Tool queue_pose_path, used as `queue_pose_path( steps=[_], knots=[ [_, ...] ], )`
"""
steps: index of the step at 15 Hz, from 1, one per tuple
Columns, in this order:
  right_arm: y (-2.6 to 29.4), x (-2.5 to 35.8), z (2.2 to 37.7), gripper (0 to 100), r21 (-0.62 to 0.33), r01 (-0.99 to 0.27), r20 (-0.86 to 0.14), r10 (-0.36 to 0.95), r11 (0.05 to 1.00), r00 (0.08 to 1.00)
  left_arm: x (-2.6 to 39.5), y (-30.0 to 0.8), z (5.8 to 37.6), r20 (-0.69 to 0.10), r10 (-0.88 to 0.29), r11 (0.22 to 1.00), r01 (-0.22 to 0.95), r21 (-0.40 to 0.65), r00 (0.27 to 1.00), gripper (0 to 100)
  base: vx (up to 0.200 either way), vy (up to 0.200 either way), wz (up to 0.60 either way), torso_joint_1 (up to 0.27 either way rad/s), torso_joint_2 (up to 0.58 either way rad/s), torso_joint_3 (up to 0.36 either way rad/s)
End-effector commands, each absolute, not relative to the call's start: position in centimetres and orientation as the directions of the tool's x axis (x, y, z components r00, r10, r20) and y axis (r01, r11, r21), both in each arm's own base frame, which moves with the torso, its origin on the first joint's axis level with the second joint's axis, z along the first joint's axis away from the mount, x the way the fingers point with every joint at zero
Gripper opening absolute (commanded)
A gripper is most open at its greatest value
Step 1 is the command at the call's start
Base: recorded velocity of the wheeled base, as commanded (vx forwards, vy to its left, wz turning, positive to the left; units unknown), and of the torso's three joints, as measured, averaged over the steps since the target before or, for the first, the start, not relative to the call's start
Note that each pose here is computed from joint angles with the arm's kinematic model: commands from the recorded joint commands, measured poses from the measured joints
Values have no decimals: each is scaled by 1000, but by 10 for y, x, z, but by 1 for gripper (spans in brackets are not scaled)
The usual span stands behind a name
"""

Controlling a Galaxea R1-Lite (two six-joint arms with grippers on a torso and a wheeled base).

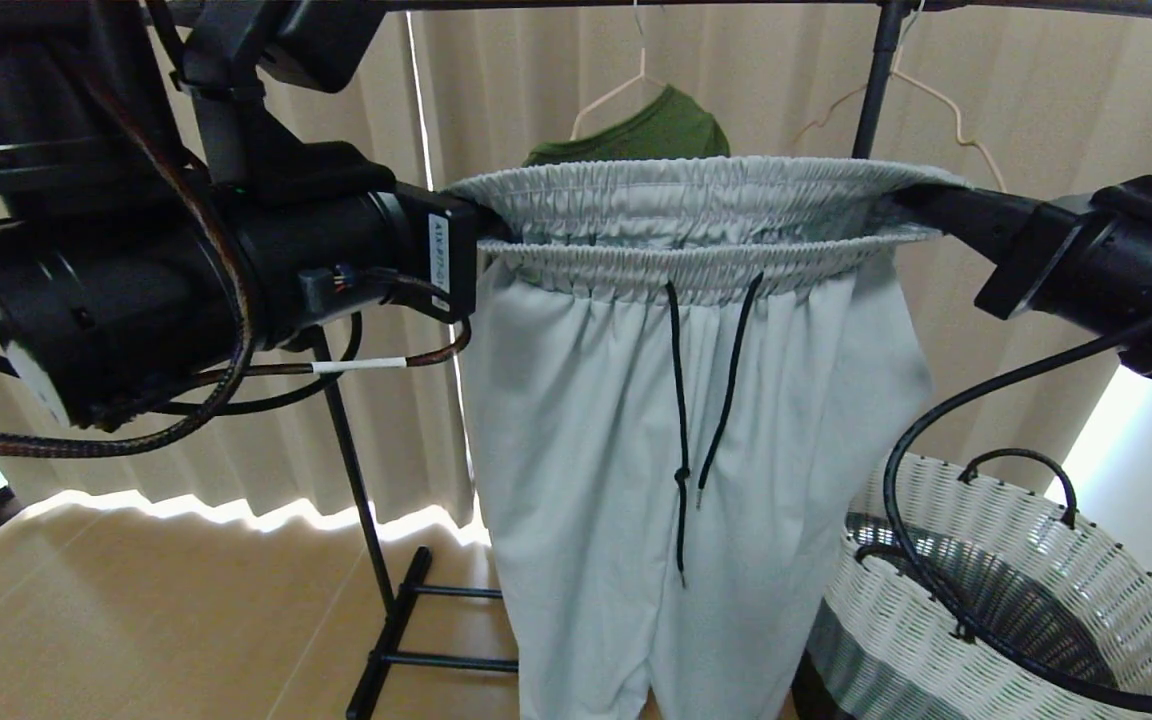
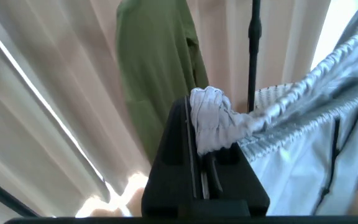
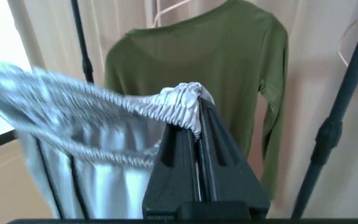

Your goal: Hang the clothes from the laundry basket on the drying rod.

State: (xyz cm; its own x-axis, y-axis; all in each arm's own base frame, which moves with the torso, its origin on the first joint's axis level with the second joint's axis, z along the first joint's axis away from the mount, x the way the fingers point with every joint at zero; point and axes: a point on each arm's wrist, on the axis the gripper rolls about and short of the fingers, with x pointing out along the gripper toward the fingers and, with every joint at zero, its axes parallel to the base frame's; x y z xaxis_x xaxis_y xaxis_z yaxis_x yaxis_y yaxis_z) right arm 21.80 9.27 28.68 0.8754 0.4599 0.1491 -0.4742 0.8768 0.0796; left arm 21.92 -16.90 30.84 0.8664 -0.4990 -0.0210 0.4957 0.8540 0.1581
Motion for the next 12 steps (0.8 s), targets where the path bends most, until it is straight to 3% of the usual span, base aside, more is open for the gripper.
queue_pose_path(
  steps=[1,4,7,9,12],
  knots=[
    [86,217,289,0,77,-452,160,437,889,885,217,-170,309,-15,-507,850,503,156,862,0,0,0,0,0,0,0],
    [75,202,296,0,73,-438,185,419,896,889,235,-184,310,11,-504,855,496,151,864,0,0,0,0,0,0,0],
    [65,170,291,0,74,-465,135,453,882,881,265,-199,313,28,-404,906,395,153,915,0,0,0,0,0,0,0],
    [58,143,295,0,69,-560,101,552,826,827,281,-211,313,41,-338,933,329,149,940,0,0,0,0,0,0,0],
    [53,117,290,0,77,-683,42,683,726,730,295,-221,318,70,-335,936,324,139,940,0,0,0,0,0,0,0]
  ],
)
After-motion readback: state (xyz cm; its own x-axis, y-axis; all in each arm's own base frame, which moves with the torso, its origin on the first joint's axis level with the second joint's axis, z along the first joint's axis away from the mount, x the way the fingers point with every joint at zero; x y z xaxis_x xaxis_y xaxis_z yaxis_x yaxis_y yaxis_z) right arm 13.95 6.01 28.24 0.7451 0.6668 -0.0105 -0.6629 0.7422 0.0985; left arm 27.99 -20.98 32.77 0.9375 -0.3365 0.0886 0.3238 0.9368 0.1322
